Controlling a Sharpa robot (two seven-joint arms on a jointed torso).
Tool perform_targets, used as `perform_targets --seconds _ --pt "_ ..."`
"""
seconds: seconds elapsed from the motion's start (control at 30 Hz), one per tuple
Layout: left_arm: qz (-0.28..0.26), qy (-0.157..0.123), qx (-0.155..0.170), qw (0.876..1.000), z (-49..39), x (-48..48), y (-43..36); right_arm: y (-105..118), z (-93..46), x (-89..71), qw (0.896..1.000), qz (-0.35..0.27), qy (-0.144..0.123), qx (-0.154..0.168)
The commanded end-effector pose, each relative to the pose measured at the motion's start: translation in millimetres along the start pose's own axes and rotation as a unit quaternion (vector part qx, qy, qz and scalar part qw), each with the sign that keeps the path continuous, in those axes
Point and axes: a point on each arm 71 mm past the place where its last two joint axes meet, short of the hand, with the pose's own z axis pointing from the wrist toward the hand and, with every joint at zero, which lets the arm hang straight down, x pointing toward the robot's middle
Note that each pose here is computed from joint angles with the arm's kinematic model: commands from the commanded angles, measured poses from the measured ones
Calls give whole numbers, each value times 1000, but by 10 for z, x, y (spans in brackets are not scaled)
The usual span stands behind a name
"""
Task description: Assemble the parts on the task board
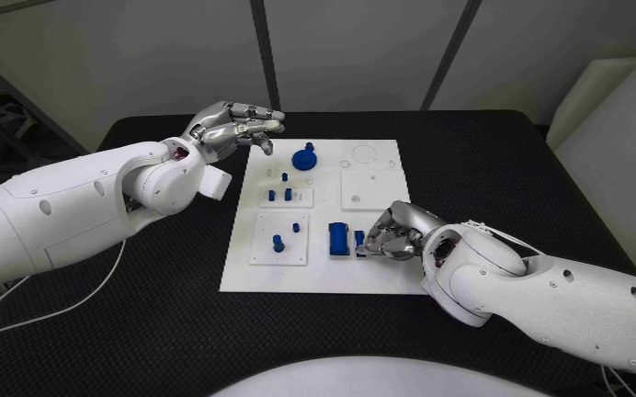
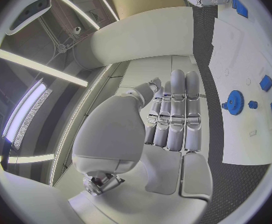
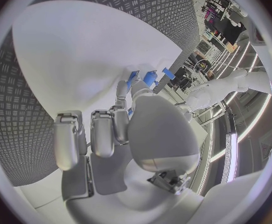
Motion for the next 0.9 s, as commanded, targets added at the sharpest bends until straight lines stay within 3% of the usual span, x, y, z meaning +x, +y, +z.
perform_targets --seconds 0.03,0.2,0.33,0.5,0.7,0.9 --pt "-4 5 4 1000 6 14 -10 -2 -1 0 1000 -14 -2 -5" --pt "-5 6 4 1000 4 15 -4 12 -21 -28 999 9 -13 -28" --pt "-8 3 4 1000 -3 9 3 9 -51 -57 996 50 -4 -75" --pt "-14 -5 3 1000 -5 0 13 -13 -47 -147 984 124 15 -131" --pt "-32 -28 3 999 -5 -20 64 -130 126 -447 952 253 24 -169" --pt "-48 -69 6 996 32 -57 139 -328 404 -796 924 344 -13 -166"
